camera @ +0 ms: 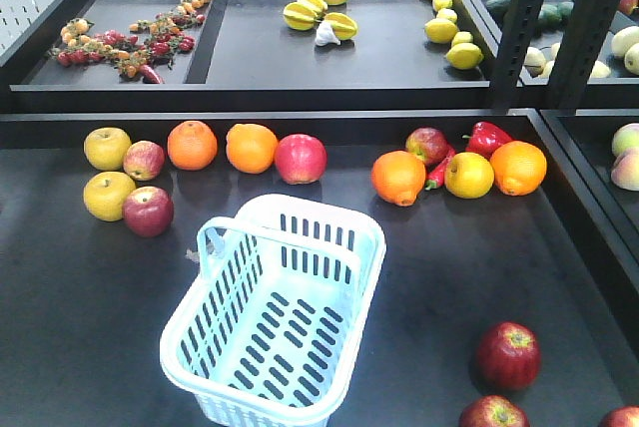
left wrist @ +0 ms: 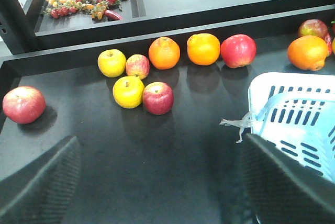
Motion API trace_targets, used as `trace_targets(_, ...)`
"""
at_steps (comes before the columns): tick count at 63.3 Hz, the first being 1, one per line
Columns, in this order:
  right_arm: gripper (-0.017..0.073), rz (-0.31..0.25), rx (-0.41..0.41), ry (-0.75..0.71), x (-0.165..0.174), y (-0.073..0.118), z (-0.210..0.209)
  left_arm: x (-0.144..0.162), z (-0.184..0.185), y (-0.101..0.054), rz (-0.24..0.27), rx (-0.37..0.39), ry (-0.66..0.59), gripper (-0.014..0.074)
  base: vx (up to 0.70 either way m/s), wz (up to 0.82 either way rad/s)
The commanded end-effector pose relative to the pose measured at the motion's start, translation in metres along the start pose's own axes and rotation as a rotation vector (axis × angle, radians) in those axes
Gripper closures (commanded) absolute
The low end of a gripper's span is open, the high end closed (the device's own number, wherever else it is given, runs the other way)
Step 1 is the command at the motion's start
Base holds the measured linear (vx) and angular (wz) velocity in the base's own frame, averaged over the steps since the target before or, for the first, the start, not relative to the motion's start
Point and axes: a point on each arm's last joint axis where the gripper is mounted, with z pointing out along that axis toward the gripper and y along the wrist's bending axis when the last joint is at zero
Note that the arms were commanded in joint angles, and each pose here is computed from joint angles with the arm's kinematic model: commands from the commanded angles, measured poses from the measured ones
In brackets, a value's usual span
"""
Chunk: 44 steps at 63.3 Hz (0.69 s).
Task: Pick three apples into basket with both arms
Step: 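Open the left gripper and release the basket handle, then reach the right gripper down and grasp the nearest red apple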
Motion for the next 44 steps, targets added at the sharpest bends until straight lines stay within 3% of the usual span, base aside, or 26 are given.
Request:
trace_targets(1,0.0561,-0.016,0.005,-0.050,-0.014,0.000,-0.002,-0.012,-0.005,0.000,-0.003,0.012,-0.082,0.0008,0.00,0.00)
trace_targets(15,0.0435,-0.024,0.003,-0.035,-0.013,0.000,0.000,-0.012,-0.005,0.000,-0.003,0.012,-0.082,0.0008,0.00,0.00)
trace_targets(35,-0.0081,-0.027,0.003,0.025,-0.008,0.000,0.000,-0.012,-0.005,0.000,-0.003,0.012,-0.082,0.0008,0.00,0.00)
trace_targets(44,-0.0148,-0.041,0.001,0.098,-0.009,-0.001,0.012,-0.012,-0.005,0.000,-0.003,0.012,-0.082,0.0008,0.00,0.00)
